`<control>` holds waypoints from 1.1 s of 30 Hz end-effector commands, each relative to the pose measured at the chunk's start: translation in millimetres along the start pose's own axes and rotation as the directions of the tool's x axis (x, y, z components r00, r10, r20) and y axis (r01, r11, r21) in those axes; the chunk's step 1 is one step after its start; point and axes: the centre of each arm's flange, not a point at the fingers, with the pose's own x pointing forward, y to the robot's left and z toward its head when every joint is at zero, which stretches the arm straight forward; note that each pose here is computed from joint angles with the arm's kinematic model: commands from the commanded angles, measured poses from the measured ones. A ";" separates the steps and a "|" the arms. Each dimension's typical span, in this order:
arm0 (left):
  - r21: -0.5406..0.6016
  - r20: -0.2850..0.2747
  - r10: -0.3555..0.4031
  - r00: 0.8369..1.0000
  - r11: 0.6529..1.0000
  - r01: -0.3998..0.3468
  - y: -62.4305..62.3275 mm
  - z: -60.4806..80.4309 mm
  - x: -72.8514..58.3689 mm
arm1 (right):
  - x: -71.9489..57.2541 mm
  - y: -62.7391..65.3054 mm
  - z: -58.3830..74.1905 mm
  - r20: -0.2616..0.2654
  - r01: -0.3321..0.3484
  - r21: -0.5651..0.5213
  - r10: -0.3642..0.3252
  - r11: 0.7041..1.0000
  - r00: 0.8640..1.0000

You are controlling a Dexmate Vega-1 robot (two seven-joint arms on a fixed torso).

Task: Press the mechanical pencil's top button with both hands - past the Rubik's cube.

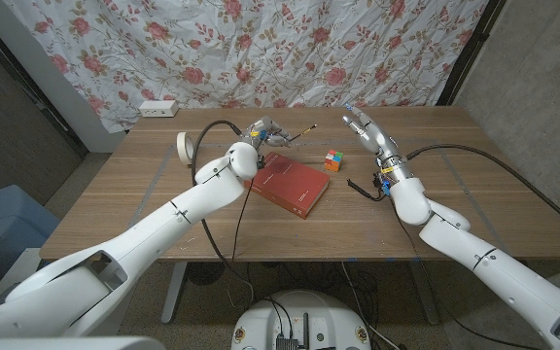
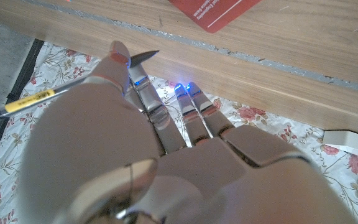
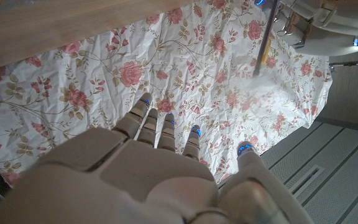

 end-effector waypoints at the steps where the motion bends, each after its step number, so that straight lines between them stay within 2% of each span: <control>1: -0.064 -0.021 -0.005 1.000 0.998 0.003 -7.1 6.7 1.4 | -1.5 2.7 10.7 0.043 -0.006 -0.129 0.012 0.992 0.999; 16: -0.070 -0.044 -0.024 0.999 0.997 0.021 -10.7 15.0 2.5 | -10.1 10.2 16.0 0.089 0.002 -0.150 0.011 0.989 0.996; 33: -0.114 -0.061 -0.018 0.998 0.993 0.011 -17.2 13.4 -1.5 | -13.4 21.1 20.8 0.107 -0.044 -0.131 0.058 0.990 0.992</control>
